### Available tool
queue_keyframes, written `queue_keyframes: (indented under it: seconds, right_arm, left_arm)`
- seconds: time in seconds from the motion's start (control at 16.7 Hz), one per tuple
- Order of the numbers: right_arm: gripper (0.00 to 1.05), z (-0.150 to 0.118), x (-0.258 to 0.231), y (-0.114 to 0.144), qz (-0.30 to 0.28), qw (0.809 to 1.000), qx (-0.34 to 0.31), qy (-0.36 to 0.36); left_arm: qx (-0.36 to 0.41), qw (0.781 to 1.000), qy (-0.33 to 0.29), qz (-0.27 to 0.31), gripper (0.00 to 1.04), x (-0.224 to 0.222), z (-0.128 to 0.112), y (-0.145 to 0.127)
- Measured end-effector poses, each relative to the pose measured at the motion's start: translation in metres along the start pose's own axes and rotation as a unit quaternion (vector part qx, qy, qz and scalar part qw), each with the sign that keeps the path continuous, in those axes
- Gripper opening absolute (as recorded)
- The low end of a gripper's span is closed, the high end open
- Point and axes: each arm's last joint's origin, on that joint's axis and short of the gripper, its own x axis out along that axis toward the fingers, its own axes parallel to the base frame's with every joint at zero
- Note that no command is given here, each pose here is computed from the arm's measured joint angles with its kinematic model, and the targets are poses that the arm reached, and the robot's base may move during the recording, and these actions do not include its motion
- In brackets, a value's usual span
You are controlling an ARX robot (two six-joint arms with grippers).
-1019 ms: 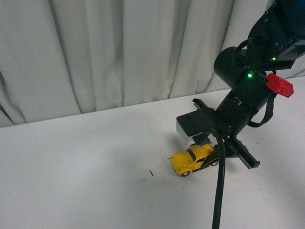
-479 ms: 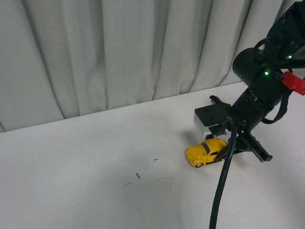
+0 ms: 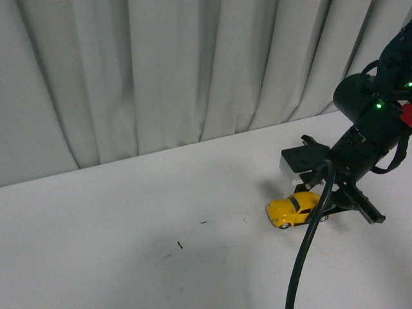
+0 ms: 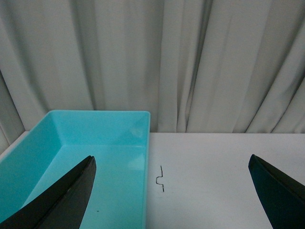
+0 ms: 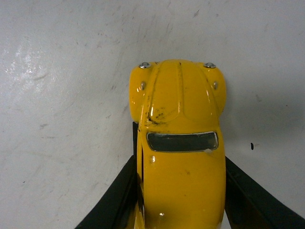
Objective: Wind up and store yellow beetle toy
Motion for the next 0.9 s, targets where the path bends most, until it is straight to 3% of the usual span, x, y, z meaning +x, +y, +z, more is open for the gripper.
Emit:
queue_keyframes:
  seconds: [0.48, 0.9]
  right_arm:
    - [1.00, -0.0019, 0.0046, 0.0044, 0.008, 1.000, 0.011, 0.000]
    - [0.98, -0.0024, 0.0053, 0.0058, 0.005, 1.000, 0.012, -0.001]
  left_arm:
    - [0.000, 1.000, 0.000, 0.000, 0.98, 0.0000, 0.0000, 0.0000]
    - [0.000, 1.000, 0.000, 0.000, 0.98, 0.0000, 0.0000, 0.0000]
